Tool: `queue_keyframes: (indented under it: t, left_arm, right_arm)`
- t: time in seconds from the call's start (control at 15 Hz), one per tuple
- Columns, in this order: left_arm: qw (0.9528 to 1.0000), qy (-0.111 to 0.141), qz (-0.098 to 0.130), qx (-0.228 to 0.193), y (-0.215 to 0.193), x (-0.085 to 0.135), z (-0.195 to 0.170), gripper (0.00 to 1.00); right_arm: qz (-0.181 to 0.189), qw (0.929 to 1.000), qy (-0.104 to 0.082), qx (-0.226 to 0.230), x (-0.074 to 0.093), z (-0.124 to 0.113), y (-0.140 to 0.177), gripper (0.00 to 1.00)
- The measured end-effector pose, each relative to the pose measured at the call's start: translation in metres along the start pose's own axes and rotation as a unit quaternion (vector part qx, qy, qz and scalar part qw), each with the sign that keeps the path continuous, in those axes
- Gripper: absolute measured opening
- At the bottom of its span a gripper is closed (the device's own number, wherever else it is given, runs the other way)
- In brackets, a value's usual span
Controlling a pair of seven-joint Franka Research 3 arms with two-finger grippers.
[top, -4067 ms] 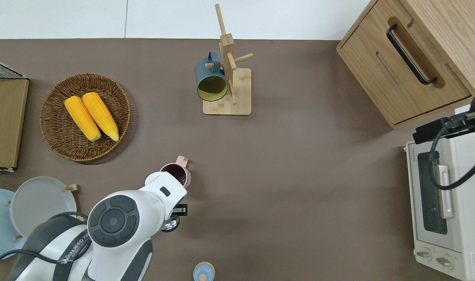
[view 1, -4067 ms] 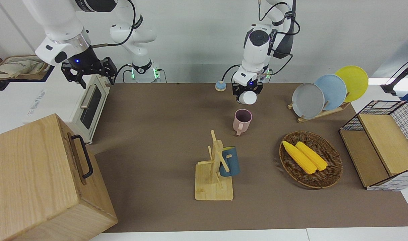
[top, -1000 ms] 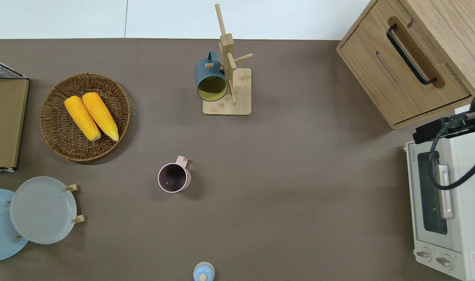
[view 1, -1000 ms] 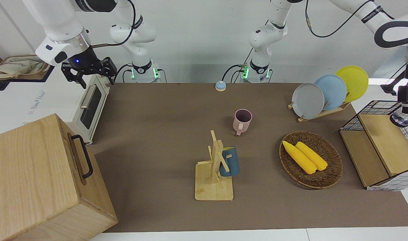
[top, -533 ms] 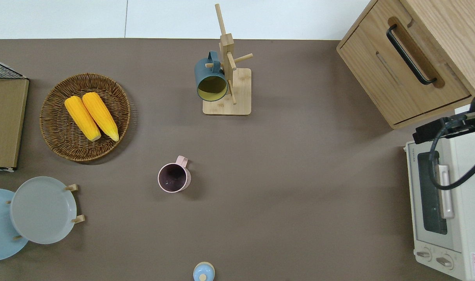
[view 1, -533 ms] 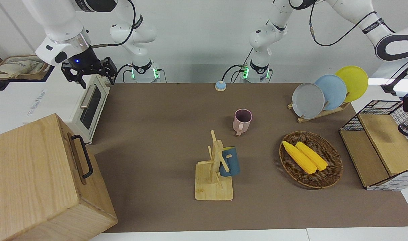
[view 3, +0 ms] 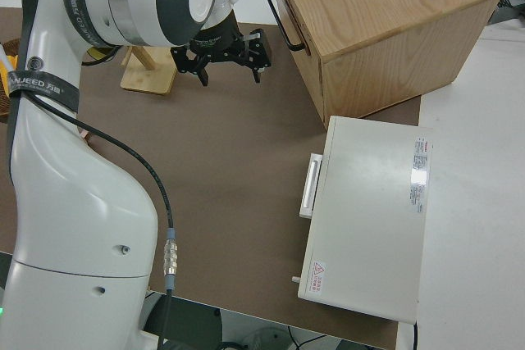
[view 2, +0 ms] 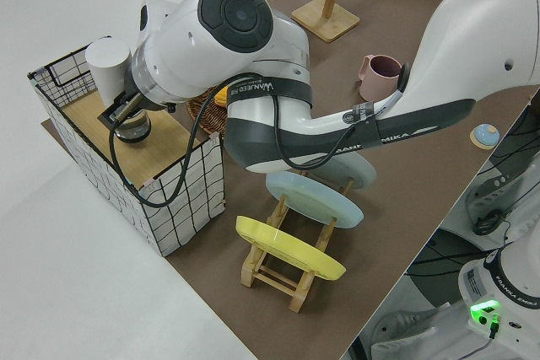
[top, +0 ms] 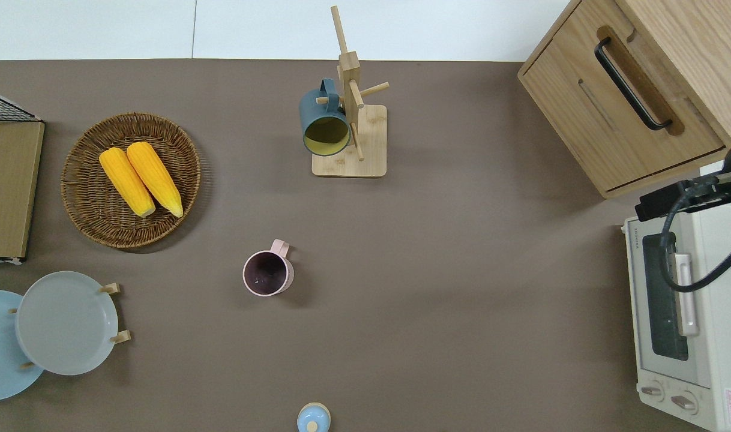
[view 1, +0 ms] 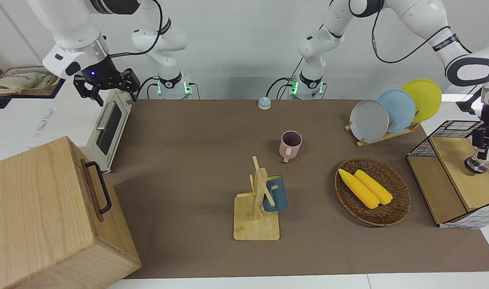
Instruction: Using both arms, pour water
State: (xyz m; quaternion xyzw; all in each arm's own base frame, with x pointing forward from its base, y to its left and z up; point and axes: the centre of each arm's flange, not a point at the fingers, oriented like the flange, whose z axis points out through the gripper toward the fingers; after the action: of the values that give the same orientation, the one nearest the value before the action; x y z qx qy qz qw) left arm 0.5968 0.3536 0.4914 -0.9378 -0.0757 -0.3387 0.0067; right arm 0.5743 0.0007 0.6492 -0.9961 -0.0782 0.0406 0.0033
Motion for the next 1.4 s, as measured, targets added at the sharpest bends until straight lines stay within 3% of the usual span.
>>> queue_keyframes:
  t: [0.73,0.87,1.0,1.2,1.4]
  left_arm:
    - [1.0,-0.007,0.004,-0.002,-0.001,-0.005,0.015,0.66]
    - [1.0,-0.005,0.004,-0.002,0.0,-0.004,0.015,0.78]
    - [1.0,-0.002,0.006,-0.001,0.0,0.0,0.012,1.0]
    - [1.0,-0.001,0.007,-0.003,0.001,0.003,0.01,1.0]
    - [0.9994,-0.024,0.011,-0.022,0.001,0.004,0.005,1.0]
  right_arm:
    - [0.0,1.0,0.0,0.0,0.0,0.0,0.0,0.99]
    - [0.0,1.0,0.0,0.0,0.0,0.0,0.0,0.99]
    - [0.0,1.0,0.0,0.0,0.0,0.0,0.0,0.99]
    - [0.0,1.0,0.0,0.0,0.0,0.0,0.0,0.99]
    - [0.0,1.0,0.0,0.0,0.0,0.0,0.0,0.99]
